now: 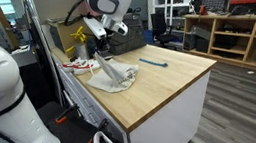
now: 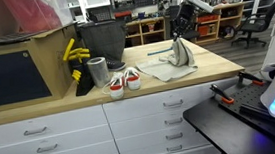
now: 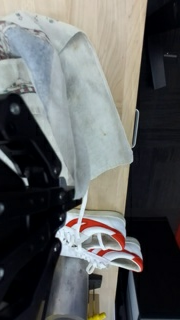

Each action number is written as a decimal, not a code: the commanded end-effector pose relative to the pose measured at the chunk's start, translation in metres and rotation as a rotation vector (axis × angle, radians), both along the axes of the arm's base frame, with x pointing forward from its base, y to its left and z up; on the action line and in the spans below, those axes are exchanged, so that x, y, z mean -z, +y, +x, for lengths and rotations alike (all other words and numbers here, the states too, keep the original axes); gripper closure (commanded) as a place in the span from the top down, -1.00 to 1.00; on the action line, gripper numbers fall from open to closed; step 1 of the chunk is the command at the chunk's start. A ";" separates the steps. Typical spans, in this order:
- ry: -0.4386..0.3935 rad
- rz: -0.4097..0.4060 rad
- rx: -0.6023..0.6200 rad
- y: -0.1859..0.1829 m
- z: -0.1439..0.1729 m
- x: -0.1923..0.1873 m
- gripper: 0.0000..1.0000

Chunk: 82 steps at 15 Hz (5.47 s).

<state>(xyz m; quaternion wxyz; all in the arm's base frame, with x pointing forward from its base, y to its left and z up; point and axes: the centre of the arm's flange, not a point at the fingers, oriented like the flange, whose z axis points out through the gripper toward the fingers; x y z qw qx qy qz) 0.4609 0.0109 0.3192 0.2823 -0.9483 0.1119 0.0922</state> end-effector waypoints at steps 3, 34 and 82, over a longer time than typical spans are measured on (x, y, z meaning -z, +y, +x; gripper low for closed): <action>-0.025 0.011 -0.065 0.021 0.007 0.015 -0.99; 0.058 -0.131 -0.237 0.114 -0.035 0.157 -0.99; -0.204 -0.318 0.111 0.098 0.113 0.126 1.00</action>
